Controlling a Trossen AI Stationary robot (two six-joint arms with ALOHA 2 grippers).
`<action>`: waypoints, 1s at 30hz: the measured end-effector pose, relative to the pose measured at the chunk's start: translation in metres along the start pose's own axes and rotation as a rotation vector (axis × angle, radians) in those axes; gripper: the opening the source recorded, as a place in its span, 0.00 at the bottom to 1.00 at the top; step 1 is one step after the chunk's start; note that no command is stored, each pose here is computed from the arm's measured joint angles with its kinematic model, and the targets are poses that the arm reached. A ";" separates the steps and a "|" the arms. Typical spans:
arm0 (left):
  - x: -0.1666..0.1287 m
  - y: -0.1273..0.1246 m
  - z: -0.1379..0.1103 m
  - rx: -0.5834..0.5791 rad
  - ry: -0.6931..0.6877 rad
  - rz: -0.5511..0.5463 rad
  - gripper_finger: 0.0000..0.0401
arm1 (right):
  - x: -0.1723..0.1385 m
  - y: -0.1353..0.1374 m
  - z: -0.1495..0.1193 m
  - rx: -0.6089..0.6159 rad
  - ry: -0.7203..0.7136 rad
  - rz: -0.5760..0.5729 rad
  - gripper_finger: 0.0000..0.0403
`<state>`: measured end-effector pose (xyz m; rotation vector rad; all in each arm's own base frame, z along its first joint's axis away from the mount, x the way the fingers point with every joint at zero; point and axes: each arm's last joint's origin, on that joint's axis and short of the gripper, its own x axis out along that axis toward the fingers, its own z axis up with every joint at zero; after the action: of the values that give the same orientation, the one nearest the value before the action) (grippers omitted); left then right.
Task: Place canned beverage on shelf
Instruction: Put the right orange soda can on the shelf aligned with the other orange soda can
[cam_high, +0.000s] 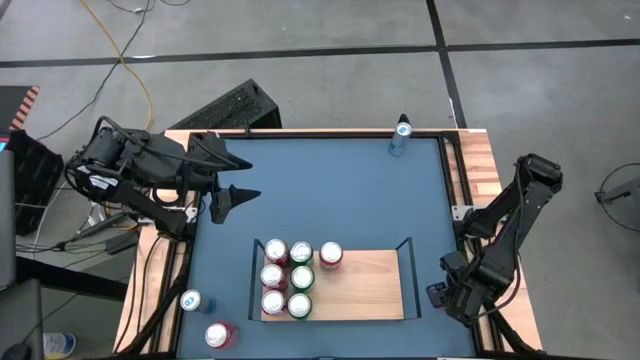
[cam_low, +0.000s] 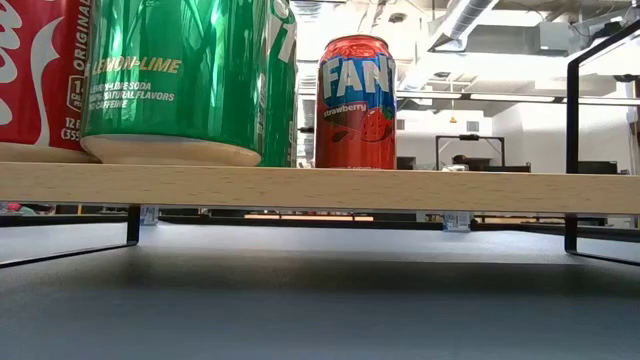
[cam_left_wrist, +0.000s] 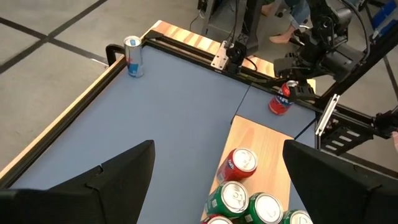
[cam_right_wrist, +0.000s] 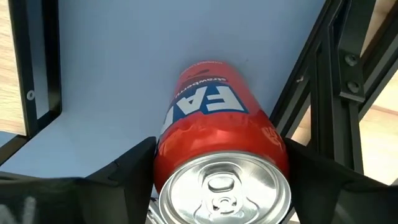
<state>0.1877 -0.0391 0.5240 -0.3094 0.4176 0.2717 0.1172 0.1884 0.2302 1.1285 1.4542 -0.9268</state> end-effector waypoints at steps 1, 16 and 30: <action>0.000 0.000 0.000 0.002 0.000 0.000 0.85 | 0.000 0.000 0.000 0.000 0.003 -0.001 0.69; 0.000 0.002 -0.002 0.023 0.012 0.031 0.85 | -0.038 0.012 0.006 -0.126 -0.010 -0.017 0.64; 0.000 0.002 -0.002 0.025 0.011 0.032 0.85 | -0.125 0.021 0.044 -0.269 -0.108 0.050 0.64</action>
<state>0.1866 -0.0381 0.5219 -0.2802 0.4365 0.2959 0.1530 0.1310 0.3465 0.8990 1.4083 -0.7211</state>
